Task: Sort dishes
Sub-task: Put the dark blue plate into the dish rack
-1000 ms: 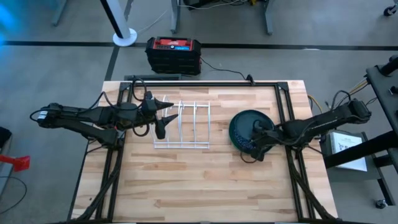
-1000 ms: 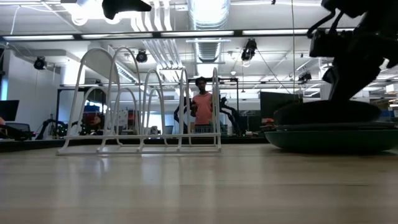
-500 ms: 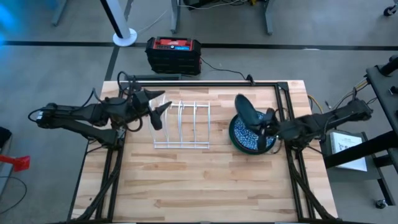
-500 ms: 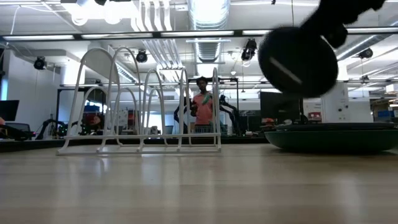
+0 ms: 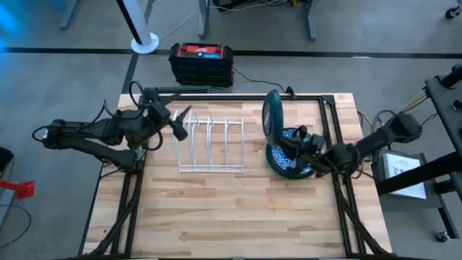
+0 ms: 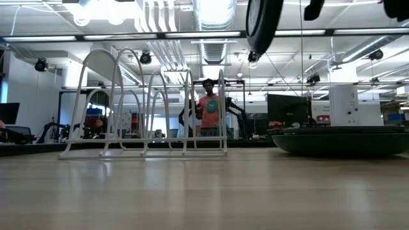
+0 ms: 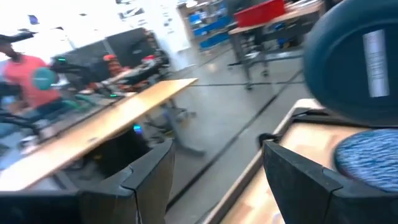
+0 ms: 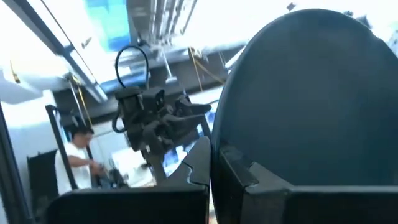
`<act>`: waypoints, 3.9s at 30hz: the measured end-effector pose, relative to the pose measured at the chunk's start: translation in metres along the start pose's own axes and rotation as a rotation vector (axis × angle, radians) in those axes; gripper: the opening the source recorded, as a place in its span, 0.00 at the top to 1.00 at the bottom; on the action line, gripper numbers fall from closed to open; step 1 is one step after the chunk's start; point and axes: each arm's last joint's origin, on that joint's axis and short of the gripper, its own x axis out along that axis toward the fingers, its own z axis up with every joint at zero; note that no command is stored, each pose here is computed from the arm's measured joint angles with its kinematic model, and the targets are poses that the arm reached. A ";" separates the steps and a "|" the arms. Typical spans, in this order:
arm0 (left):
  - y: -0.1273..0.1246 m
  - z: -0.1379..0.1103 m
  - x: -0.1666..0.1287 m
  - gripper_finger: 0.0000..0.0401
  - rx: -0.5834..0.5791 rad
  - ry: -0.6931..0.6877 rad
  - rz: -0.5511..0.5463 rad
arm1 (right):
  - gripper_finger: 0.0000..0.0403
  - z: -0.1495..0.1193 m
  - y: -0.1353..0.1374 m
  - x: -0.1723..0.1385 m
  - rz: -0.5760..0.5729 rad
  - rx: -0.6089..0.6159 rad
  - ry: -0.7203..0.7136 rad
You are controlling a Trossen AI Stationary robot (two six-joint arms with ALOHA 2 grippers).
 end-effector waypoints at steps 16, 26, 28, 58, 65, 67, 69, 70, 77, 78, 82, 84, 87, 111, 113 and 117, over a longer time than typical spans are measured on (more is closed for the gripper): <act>0.017 0.002 -0.006 0.42 0.115 0.023 0.142 | 1.00 -0.058 0.066 0.073 -0.002 -0.086 -0.110; 0.048 -0.002 -0.031 0.42 0.060 -0.013 0.094 | 1.00 -0.088 0.080 0.095 -0.016 -0.099 -0.108; 0.051 -0.005 -0.035 0.42 0.052 -0.009 0.080 | 1.00 -0.091 0.079 0.097 -0.026 -0.096 -0.106; 0.046 -0.013 -0.034 0.42 0.031 0.012 0.018 | 1.00 -0.127 0.034 0.087 -0.146 -0.110 0.071; 0.044 -0.015 -0.032 0.42 0.029 0.031 0.013 | 1.00 -0.134 0.032 0.087 -0.179 -0.078 0.124; 0.043 -0.016 -0.032 0.42 0.030 0.039 0.011 | 1.00 -0.135 0.032 0.087 -0.181 -0.068 0.134; 0.042 -0.017 -0.031 0.42 0.028 0.045 0.010 | 1.00 -0.137 0.032 0.086 -0.183 -0.063 0.149; 0.041 -0.017 -0.031 0.42 0.031 0.048 0.008 | 1.00 -0.138 0.031 0.086 -0.185 -0.061 0.156; 0.034 -0.019 -0.026 0.42 0.054 0.068 0.003 | 1.00 -0.147 0.029 0.084 -0.226 -0.041 0.222; 0.033 -0.019 -0.025 0.42 0.058 0.071 0.002 | 1.00 -0.148 0.029 0.084 -0.228 -0.040 0.229; 0.028 -0.020 -0.021 0.42 0.073 0.083 -0.001 | 1.00 -0.150 0.028 0.083 -0.242 -0.038 0.244; 0.026 -0.020 -0.020 0.42 0.080 0.088 -0.002 | 1.00 -0.152 0.028 0.082 -0.252 -0.034 0.257; 0.024 -0.020 -0.018 0.42 0.088 0.095 -0.004 | 1.00 -0.156 0.027 0.080 -0.272 -0.035 0.290; 0.017 -0.022 -0.013 0.42 0.101 0.110 -0.008 | 0.97 -0.170 0.022 0.071 -0.361 0.000 0.383; 0.017 -0.022 -0.013 0.42 0.100 0.111 -0.008 | 0.96 -0.171 0.021 0.070 -0.368 0.000 0.392; 0.017 -0.022 -0.013 0.42 0.103 0.115 -0.009 | 0.93 -0.174 0.020 0.069 -0.387 0.008 0.406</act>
